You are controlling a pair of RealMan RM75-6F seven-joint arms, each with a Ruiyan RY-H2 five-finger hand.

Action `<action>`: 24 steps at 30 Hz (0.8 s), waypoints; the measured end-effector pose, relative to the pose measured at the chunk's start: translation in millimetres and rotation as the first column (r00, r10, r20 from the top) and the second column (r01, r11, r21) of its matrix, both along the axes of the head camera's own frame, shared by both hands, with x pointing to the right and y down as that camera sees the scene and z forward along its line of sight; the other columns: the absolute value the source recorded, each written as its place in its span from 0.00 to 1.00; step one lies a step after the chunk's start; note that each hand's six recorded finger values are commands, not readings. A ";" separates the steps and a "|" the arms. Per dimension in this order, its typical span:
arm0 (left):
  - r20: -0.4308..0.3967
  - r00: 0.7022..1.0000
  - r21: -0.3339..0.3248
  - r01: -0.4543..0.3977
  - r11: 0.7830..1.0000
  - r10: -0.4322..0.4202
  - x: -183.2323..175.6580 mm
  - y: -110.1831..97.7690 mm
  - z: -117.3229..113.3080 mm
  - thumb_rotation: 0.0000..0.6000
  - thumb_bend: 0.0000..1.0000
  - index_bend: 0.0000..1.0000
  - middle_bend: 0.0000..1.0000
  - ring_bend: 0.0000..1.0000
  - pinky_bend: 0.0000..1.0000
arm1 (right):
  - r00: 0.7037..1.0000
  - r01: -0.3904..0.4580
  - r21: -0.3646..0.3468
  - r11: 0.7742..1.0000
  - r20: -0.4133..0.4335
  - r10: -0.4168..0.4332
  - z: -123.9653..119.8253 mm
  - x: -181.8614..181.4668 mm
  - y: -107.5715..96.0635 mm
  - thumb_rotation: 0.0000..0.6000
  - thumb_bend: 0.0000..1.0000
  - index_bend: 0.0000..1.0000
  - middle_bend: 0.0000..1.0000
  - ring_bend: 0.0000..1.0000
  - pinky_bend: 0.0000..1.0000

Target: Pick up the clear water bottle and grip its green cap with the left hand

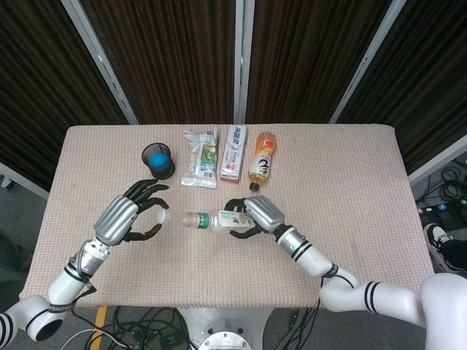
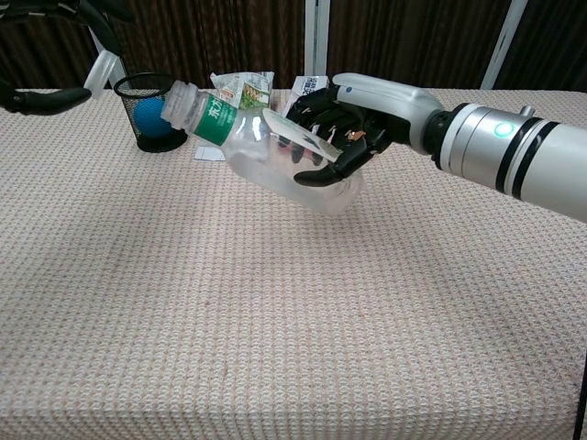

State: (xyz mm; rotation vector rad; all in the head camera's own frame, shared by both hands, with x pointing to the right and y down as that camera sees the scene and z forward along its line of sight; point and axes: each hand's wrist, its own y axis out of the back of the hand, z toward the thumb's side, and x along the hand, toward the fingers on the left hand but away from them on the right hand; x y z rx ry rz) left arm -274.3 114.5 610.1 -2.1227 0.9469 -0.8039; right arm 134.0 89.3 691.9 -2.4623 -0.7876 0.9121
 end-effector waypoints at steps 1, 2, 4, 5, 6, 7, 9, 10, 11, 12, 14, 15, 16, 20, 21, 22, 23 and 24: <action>0.036 0.999 0.005 0.003 1.000 -0.003 -4.2 -0.6 3.4 1.00 0.37 0.44 0.14 0.08 0.11 | 1.000 0.004 0.011 1.000 -0.018 -0.003 -0.8 5.2 -2.4 1.00 0.66 0.81 0.62 0.56 0.60; 0.075 0.997 0.009 0.004 1.000 -0.005 -8.4 -1.1 7.2 1.00 0.37 0.44 0.14 0.08 0.11 | 0.999 0.009 0.026 1.000 -0.044 -0.008 -2.1 12.4 -5.8 1.00 0.66 0.81 0.62 0.56 0.60; 0.175 0.985 0.016 0.003 1.000 -0.006 -18.1 -1.0 17.3 1.00 0.37 0.44 0.14 0.08 0.10 | 0.996 0.020 0.049 0.999 -0.084 -0.016 -4.0 22.0 -10.7 1.00 0.66 0.81 0.62 0.56 0.60; 0.220 0.976 0.018 0.000 1.000 -0.004 -21.9 -0.3 22.0 1.00 0.37 0.43 0.14 0.08 0.10 | 0.994 0.029 0.063 0.998 -0.107 -0.022 -4.9 26.2 -12.8 1.00 0.66 0.81 0.62 0.56 0.60; 0.278 0.961 0.018 -0.005 1.000 0.000 -26.6 1.1 28.4 1.00 0.37 0.43 0.14 0.08 0.10 | 0.992 0.038 0.072 0.997 -0.123 -0.029 -5.4 28.3 -13.7 1.00 0.66 0.81 0.62 0.56 0.60; 0.320 0.948 0.016 -0.009 1.000 0.003 -29.8 2.5 33.4 1.00 0.37 0.41 0.14 0.08 0.10 | 0.990 0.048 0.081 0.996 -0.140 -0.036 -5.7 29.9 -14.4 1.00 0.66 0.81 0.62 0.56 0.60; 0.409 0.912 0.001 -0.018 1.000 0.016 -36.0 6.8 46.1 1.00 0.37 0.39 0.14 0.08 0.10 | 0.982 0.078 0.102 0.992 -0.179 -0.059 -6.5 31.8 -15.6 1.00 0.66 0.80 0.62 0.56 0.59; 0.443 0.896 -0.011 -0.021 1.000 0.023 -38.0 8.9 51.9 1.00 0.36 0.38 0.14 0.08 0.10 | 0.978 0.094 0.112 0.989 -0.196 -0.071 -6.8 32.0 -16.0 1.00 0.66 0.79 0.61 0.55 0.58; 0.473 0.881 -0.025 -0.021 0.999 0.031 -39.6 11.1 58.0 1.00 0.35 0.37 0.14 0.08 0.10 | 0.972 0.116 0.125 0.985 -0.220 -0.087 -7.0 31.8 -16.4 1.00 0.66 0.79 0.61 0.55 0.57; 0.506 0.862 -0.047 -0.020 0.999 0.041 -41.1 14.3 65.9 1.00 0.34 0.36 0.14 0.08 0.10 | 0.966 0.133 0.134 0.982 -0.238 -0.099 -7.1 31.5 -16.7 1.00 0.66 0.78 0.61 0.54 0.56; 0.538 0.841 -0.080 -0.013 0.997 0.054 -41.8 18.9 76.1 1.00 0.28 0.31 0.14 0.08 0.10 | 0.952 0.172 0.155 0.973 -0.281 -0.124 -6.9 30.2 -17.3 1.00 0.66 0.77 0.61 0.53 0.53; 0.550 0.833 -0.097 -0.006 0.995 0.059 -41.6 21.2 81.1 1.00 0.24 0.27 0.14 0.08 0.10 | 0.945 0.188 0.163 0.969 -0.298 -0.133 -6.6 29.4 -17.5 1.00 0.66 0.76 0.61 0.52 0.51; 0.556 0.829 -0.107 0.001 0.994 0.059 -41.3 22.3 83.6 1.00 0.23 0.24 0.14 0.08 0.10 | 0.938 0.204 0.171 0.964 -0.316 -0.142 -6.2 28.7 -17.6 1.00 0.66 0.75 0.61 0.51 0.50; 0.544 0.838 -0.122 0.030 0.992 0.042 -38.3 24.9 82.7 1.00 0.19 0.15 0.13 0.08 0.10 | 0.902 0.276 0.196 0.941 -0.392 -0.183 -1.5 23.0 -14.0 1.00 0.64 0.69 0.57 0.46 0.45; 0.538 0.843 -0.114 0.039 0.993 0.029 -38.4 24.3 79.6 1.00 0.18 0.14 0.13 0.08 0.10 | 0.893 0.291 0.199 0.936 -0.407 -0.192 0.3 21.5 -12.5 1.00 0.64 0.66 0.55 0.45 0.43; 0.532 0.847 -0.105 0.046 0.993 0.017 -38.8 23.3 76.6 1.00 0.18 0.14 0.13 0.08 0.10 | 0.885 0.305 0.200 0.931 -0.421 -0.199 2.2 19.9 -10.8 1.00 0.63 0.60 0.53 0.42 0.41; 0.524 0.852 -0.096 0.055 0.994 0.003 -39.4 22.1 73.2 1.00 0.18 0.14 0.13 0.08 0.10 | 0.874 0.322 0.200 0.925 -0.439 -0.209 5.1 17.9 -8.4 1.00 0.63 0.55 0.51 0.40 0.39; 0.511 0.860 -0.081 0.068 0.994 -0.017 -40.3 20.4 68.3 1.00 0.17 0.14 0.13 0.08 0.10 | 0.865 0.334 0.199 0.921 -0.452 -0.216 7.4 16.7 -6.5 1.00 0.60 0.46 0.46 0.35 0.35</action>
